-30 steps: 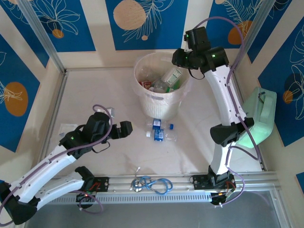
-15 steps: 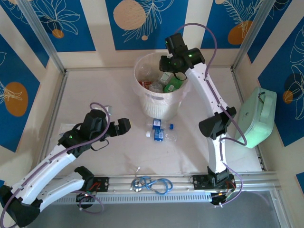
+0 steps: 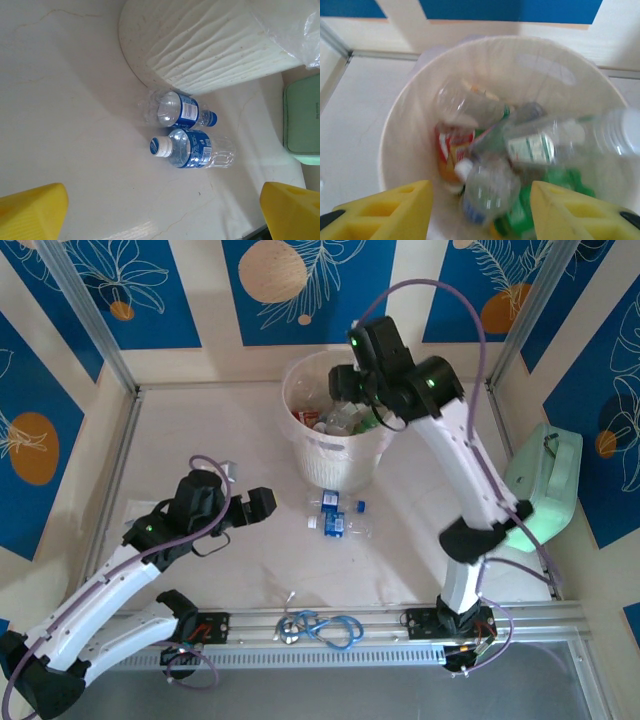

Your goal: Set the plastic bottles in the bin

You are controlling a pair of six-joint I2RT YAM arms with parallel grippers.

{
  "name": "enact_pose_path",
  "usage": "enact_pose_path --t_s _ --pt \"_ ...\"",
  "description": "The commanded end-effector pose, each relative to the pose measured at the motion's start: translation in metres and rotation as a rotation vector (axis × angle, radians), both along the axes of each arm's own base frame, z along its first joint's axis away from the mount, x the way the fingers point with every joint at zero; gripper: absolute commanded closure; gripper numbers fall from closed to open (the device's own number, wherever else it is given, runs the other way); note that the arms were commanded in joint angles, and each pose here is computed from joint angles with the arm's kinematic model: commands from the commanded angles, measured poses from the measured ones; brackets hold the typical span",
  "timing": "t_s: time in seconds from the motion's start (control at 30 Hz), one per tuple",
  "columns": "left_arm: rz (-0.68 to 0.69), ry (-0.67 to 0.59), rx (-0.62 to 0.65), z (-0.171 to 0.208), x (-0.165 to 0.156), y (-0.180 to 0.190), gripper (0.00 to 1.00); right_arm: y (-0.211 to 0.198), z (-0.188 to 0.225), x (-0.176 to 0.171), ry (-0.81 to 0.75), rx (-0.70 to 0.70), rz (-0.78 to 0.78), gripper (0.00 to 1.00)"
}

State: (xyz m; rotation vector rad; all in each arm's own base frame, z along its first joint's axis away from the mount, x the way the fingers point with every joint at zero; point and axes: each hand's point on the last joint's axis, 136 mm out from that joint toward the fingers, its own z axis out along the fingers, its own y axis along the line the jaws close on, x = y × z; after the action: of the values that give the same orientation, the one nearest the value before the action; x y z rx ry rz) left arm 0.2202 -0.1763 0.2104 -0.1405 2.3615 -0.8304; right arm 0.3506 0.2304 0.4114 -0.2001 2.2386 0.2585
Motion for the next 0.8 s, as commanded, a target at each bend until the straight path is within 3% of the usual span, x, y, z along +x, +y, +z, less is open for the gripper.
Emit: enact_pose_path --t_s 0.0,0.13,0.27,0.4,0.53,0.67,0.77 --pt "0.016 0.052 -0.068 -0.010 -0.001 -0.005 0.04 -0.020 0.006 -0.052 -0.037 -0.035 -0.008 0.43" --pt "0.025 0.122 -0.109 -0.025 -0.001 -0.014 0.08 -0.038 -0.029 -0.108 0.041 0.015 0.013 0.46" --pt "0.044 0.205 -0.158 -0.046 0.006 -0.027 0.12 -0.054 -0.094 -0.154 0.194 0.088 0.025 0.47" --pt "0.066 0.285 -0.255 -0.065 0.018 -0.049 0.20 -0.072 -0.155 -0.179 0.340 0.165 -0.047 0.40" --pt "0.079 0.340 -0.299 -0.079 0.029 -0.064 0.25 -0.071 -0.214 -0.179 0.544 0.315 -0.089 0.39" --pt "0.100 0.356 -0.312 -0.085 0.031 -0.065 0.26 -0.055 -0.242 -0.162 0.604 0.519 0.008 0.22" --pt "0.119 0.372 -0.294 -0.094 0.025 -0.059 0.26 -0.054 -0.257 -0.146 0.625 0.581 0.022 0.17"
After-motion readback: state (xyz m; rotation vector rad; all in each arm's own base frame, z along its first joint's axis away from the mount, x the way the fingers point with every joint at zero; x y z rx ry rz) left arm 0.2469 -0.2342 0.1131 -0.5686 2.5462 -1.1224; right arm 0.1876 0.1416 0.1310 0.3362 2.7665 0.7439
